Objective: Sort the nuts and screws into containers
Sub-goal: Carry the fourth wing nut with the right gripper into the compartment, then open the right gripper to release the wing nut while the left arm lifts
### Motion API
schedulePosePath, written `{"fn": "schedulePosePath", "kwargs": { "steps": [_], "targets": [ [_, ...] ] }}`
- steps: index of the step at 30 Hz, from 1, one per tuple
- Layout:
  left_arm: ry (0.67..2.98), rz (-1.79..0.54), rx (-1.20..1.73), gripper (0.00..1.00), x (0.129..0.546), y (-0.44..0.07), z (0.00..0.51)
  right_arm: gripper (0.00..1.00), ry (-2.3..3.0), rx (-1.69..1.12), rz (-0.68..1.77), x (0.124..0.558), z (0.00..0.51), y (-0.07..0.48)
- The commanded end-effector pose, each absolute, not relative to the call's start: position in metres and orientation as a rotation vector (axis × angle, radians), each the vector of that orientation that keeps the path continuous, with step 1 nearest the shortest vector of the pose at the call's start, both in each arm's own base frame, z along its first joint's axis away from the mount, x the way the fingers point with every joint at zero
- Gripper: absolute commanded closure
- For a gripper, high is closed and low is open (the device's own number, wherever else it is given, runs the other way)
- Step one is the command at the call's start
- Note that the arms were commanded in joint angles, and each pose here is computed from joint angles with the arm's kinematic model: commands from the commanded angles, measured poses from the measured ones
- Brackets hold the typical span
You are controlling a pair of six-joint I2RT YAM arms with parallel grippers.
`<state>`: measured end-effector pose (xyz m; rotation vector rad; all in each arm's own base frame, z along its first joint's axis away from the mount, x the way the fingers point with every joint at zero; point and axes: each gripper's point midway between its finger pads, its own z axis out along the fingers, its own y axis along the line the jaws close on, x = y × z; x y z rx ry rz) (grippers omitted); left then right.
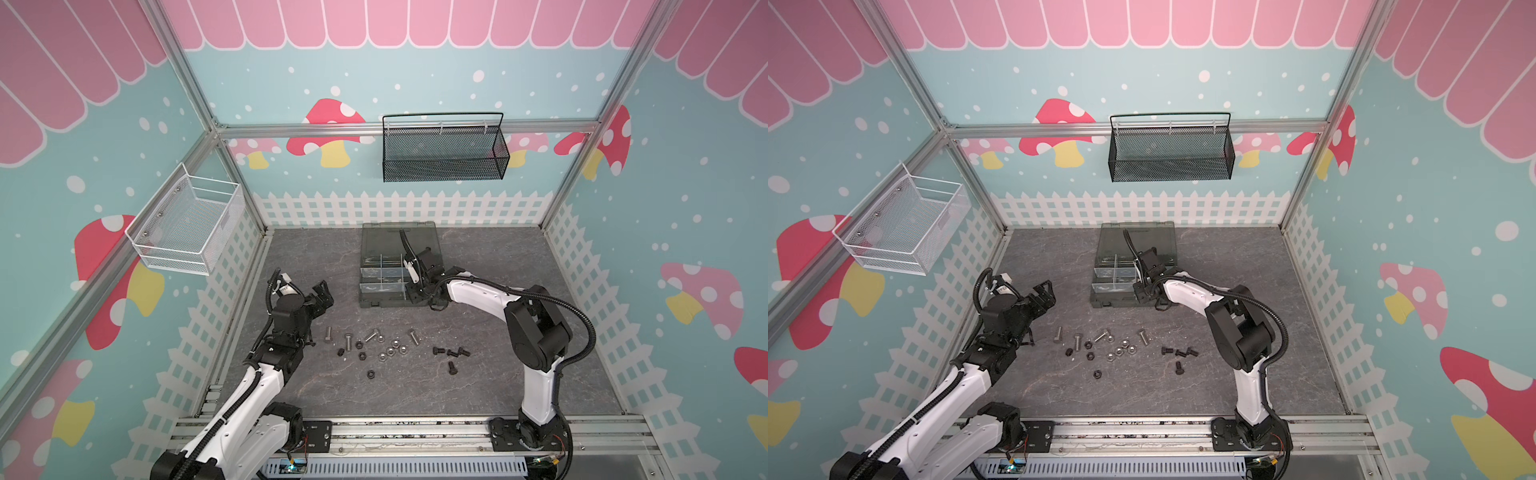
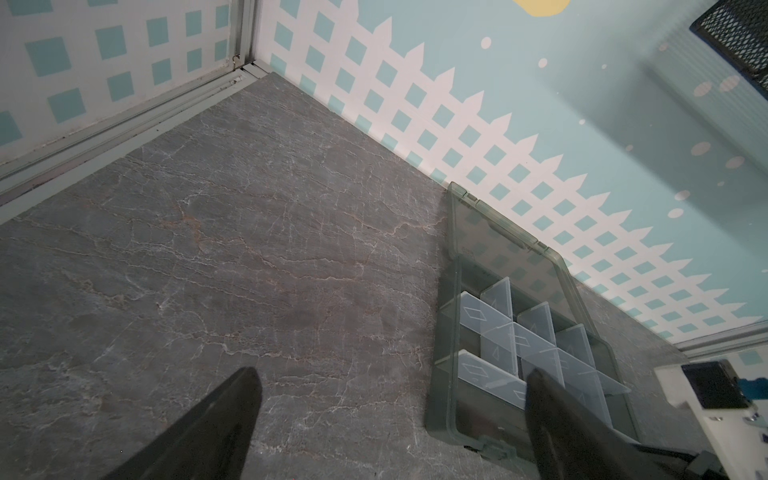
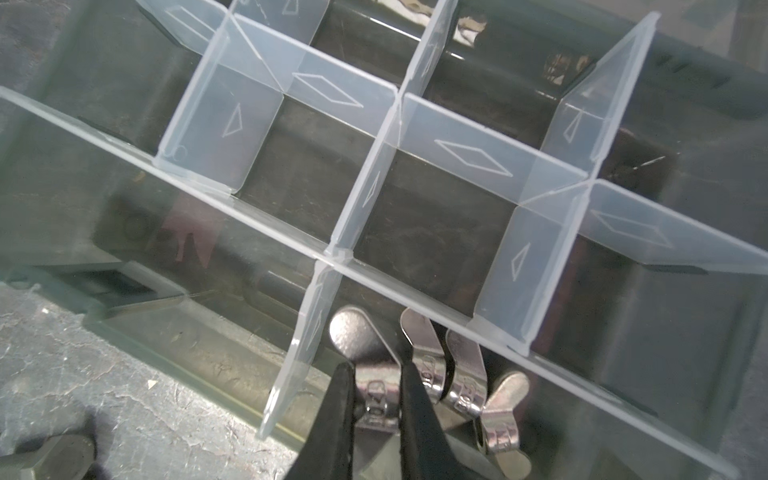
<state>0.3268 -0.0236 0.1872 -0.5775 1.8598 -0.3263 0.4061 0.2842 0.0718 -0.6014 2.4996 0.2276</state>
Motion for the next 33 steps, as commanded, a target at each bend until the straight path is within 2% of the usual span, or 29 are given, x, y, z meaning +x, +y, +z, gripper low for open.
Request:
{"fn": "schedulePosePath", "kwargs": {
  "steps": [1,3,15,26,33],
  "targets": [
    [1.864,-0.312,-0.587,0.0,0.324,-0.022,0.187,0.96,2.49,-0.62,0.237,0.412,0.072,0.289],
    [1.863,-0.312,-0.587,0.0,0.324,-0.022,0.187,0.95,2.493,-0.621,0.239,0.412,0.071,0.29],
    [1.859,-0.306,-0.588,0.0,0.323,-0.021,0.189,0.71,2.488,-0.615,0.236,0.412,0.073,0.288],
    [1.869,-0.295,-0.576,0.0,0.323,-0.021,0.193,0.63,2.464,-0.599,0.242,0.412,0.088,0.287],
    [1.971,-0.261,-0.553,0.0,0.317,-0.023,0.186,0.57,2.419,-0.521,0.216,0.41,0.111,0.275]
  ]
}}
